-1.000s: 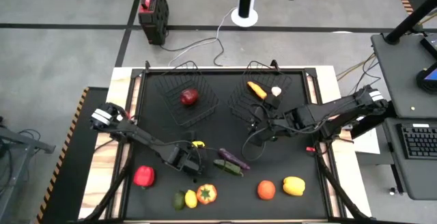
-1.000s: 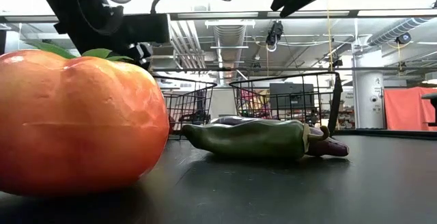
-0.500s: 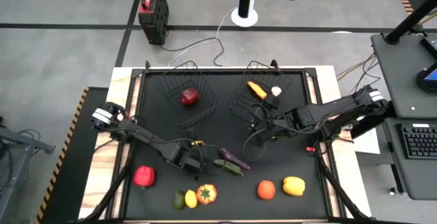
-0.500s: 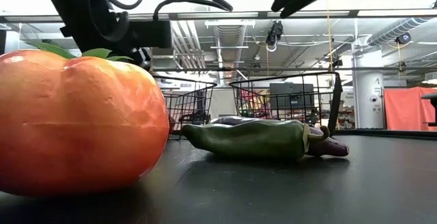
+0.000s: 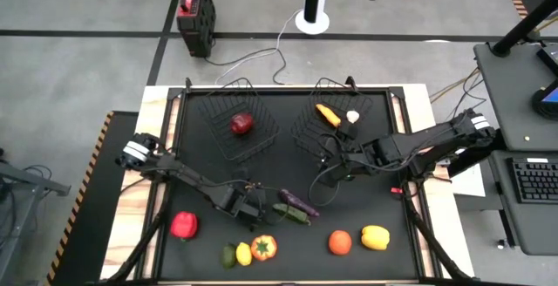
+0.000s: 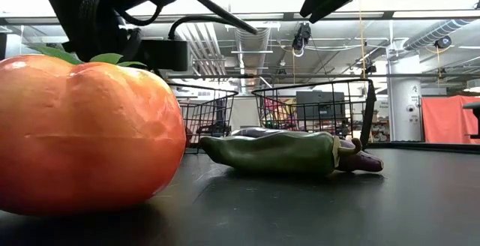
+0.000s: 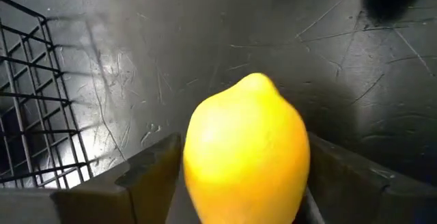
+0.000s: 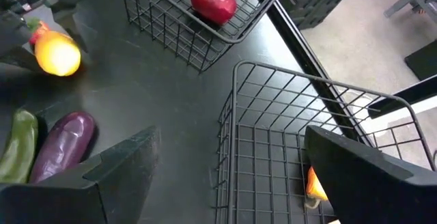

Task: Sort produce into baskets
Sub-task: Put the top lemon into the left black wire basket

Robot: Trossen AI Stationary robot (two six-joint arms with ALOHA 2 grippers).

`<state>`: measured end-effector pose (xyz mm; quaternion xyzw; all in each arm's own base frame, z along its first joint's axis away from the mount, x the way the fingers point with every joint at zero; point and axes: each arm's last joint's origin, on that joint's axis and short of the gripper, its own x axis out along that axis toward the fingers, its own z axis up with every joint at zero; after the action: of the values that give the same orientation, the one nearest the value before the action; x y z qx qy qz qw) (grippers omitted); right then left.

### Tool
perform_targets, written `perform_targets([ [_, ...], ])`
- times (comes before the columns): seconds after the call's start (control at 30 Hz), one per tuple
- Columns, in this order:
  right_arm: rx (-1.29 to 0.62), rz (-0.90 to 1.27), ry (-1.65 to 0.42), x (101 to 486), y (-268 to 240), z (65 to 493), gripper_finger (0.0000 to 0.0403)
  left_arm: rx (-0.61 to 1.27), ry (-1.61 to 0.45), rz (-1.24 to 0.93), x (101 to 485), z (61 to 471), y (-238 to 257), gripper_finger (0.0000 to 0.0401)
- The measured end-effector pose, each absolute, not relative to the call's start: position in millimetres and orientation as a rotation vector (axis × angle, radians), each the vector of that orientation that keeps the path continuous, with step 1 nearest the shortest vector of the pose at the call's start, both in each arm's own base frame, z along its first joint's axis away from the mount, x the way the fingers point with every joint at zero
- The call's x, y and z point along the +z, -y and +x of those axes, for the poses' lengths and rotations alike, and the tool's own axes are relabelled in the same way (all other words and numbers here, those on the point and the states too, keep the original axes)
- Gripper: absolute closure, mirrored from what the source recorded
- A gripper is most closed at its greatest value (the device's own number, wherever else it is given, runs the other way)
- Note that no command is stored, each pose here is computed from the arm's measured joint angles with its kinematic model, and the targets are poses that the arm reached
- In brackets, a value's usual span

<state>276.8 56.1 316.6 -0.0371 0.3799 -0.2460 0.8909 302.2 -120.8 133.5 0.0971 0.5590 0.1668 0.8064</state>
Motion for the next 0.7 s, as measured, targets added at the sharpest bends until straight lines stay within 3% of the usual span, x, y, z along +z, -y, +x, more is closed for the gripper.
perform_targets([
  [0.4,-0.511,-0.078,-0.792,315.7,-56.1,276.6,0.0048,0.321,-1.158,0.206,156.2,315.6,128.0,0.0195],
  [0.7,-0.515,-0.09,-0.815,307.3,-55.7,275.2,0.0048,0.329,-1.082,0.404,217.9,310.5,141.5,0.0196],
])
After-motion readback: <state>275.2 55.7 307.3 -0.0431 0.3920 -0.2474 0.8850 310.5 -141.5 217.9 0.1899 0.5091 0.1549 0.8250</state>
